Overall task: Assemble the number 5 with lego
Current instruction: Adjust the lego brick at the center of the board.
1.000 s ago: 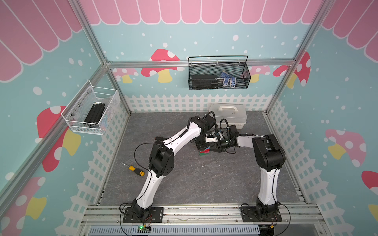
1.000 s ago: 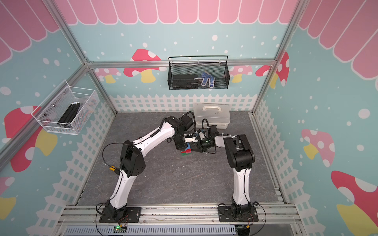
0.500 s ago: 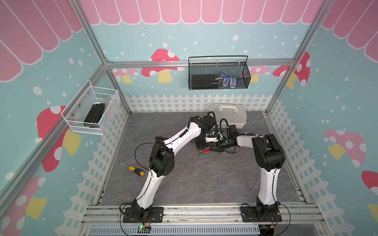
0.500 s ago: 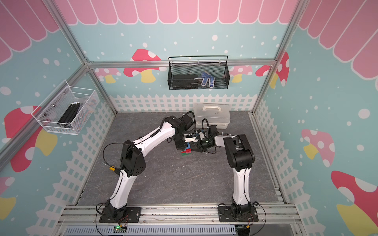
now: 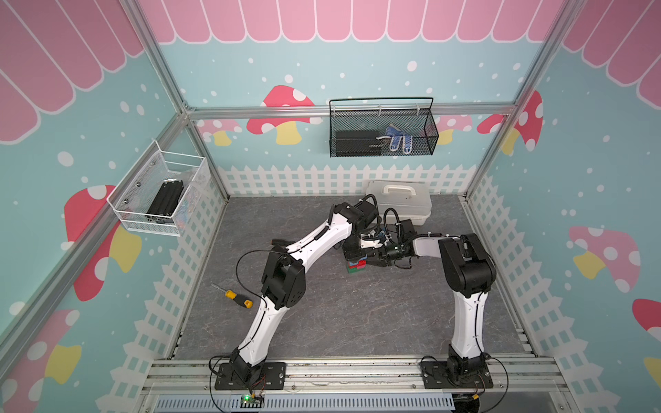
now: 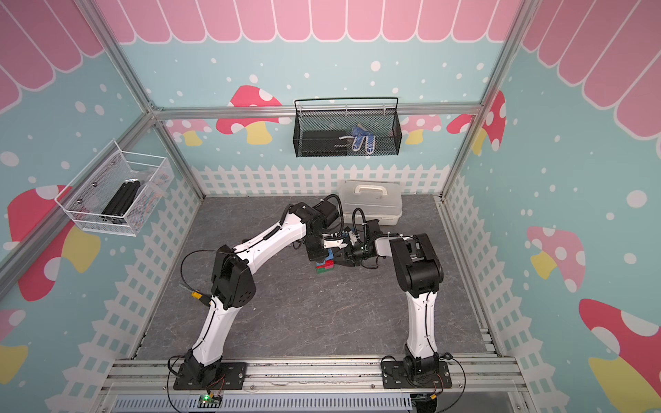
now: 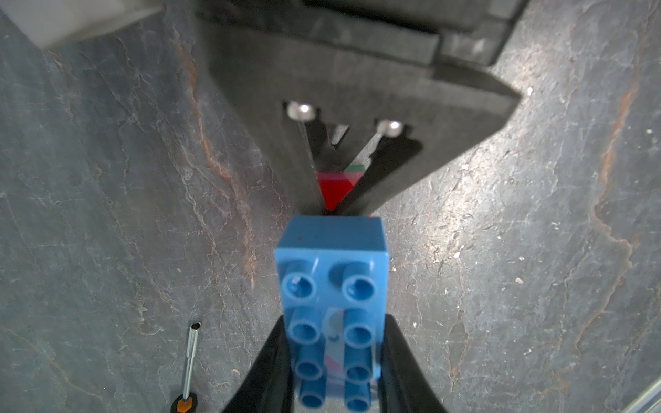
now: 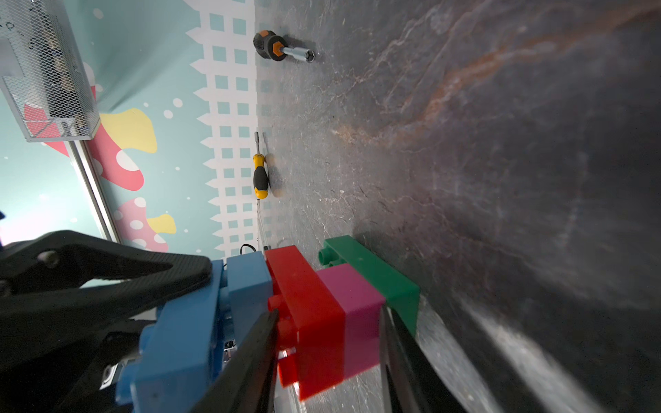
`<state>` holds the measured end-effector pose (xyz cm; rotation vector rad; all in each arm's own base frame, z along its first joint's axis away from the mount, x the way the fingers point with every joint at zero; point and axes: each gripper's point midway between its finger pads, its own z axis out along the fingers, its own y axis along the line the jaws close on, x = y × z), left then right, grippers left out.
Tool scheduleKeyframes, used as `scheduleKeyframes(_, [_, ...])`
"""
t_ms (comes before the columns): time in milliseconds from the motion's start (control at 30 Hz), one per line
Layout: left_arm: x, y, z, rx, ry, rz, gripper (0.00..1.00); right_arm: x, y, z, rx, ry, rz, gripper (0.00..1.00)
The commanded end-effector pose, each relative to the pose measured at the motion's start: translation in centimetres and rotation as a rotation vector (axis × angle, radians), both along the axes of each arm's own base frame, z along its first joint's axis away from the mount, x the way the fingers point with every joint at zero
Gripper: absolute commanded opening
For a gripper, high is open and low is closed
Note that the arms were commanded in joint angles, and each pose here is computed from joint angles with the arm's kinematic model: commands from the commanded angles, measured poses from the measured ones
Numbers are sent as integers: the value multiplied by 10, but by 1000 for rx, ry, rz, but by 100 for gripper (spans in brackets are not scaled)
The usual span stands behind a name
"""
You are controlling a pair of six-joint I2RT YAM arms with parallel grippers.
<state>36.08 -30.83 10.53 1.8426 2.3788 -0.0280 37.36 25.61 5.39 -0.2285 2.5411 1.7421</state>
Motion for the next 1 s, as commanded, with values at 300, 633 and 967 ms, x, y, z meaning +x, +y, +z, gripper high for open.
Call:
scheduleKeyframes(300, [-3, 2, -16, 35, 31, -25, 0, -7, -9, -24, -91, 54, -35, 53])
scheduleKeyframes(633, [-3, 4, -12, 34, 24, -23, 0, -6, -8, -9, -75, 31, -34, 51])
scheduleKeyframes(967, [-7, 6, -23, 49, 53, -17, 0, -6, -8, -12, -77, 38, -36, 46])
